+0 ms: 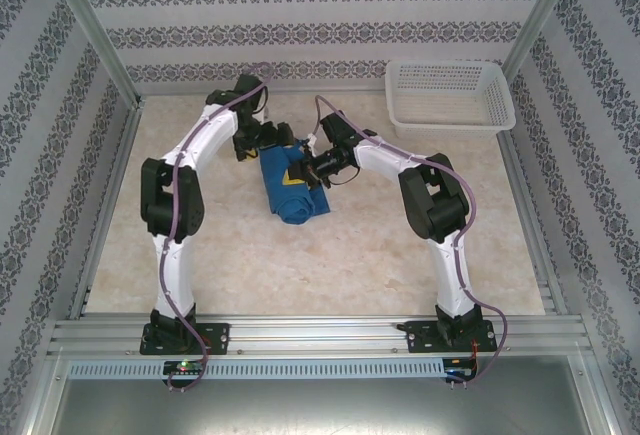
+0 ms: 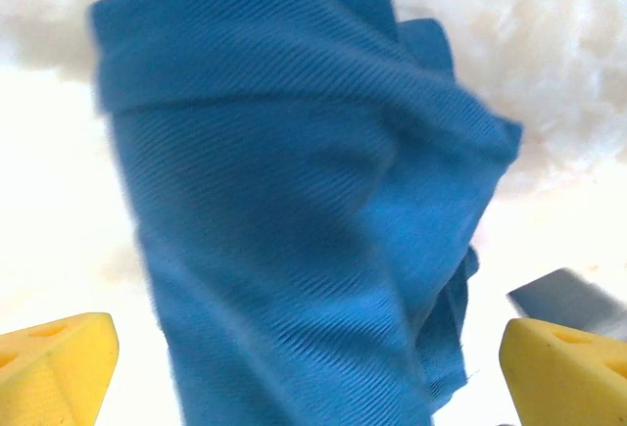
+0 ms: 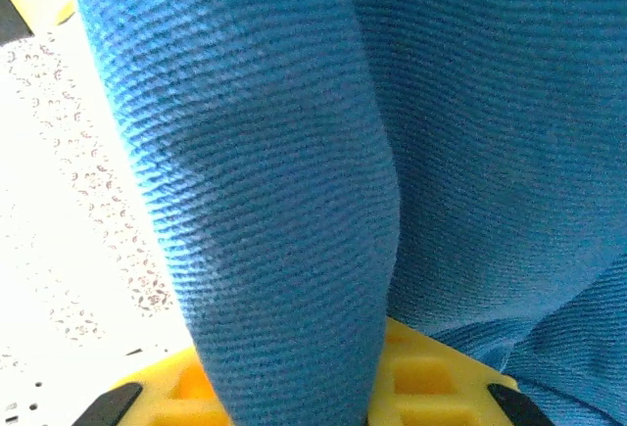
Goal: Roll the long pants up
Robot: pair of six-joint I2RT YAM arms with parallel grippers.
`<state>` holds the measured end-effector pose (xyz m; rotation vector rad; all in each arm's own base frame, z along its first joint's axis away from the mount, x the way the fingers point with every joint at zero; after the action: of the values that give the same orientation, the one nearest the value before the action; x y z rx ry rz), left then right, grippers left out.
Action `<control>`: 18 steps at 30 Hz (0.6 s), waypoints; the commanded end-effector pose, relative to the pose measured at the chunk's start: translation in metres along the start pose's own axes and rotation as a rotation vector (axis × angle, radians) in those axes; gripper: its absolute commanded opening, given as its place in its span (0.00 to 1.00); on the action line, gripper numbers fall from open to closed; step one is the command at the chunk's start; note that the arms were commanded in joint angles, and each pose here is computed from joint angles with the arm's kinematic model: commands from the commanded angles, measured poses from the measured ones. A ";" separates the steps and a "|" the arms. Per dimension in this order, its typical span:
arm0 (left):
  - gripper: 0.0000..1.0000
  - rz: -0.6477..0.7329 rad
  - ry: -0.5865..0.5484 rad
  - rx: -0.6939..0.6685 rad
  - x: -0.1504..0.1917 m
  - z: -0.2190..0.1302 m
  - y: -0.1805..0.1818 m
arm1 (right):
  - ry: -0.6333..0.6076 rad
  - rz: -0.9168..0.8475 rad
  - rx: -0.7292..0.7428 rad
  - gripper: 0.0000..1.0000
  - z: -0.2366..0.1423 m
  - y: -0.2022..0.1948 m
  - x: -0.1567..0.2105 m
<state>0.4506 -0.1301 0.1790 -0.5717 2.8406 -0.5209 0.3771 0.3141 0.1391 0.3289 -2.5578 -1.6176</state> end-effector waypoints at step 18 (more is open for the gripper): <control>1.00 -0.338 -0.009 0.162 0.060 0.046 0.046 | -0.046 -0.103 -0.123 0.00 -0.026 0.053 -0.002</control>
<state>0.4072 -0.1144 0.1302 -0.9037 2.6675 -0.7509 0.3713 0.3138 0.1382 0.2561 -2.5260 -1.6054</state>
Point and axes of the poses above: each hand's point on the last joint's axis, 136 mm out from that joint toward the fingers, its own z axis out along the fingers, its own y axis along the line the jaws close on, x = y × z, the point moved 6 cm from there along -z, back along the fingers, and after that the axes turned 11 degrees about -z, right-handed, at the moved point
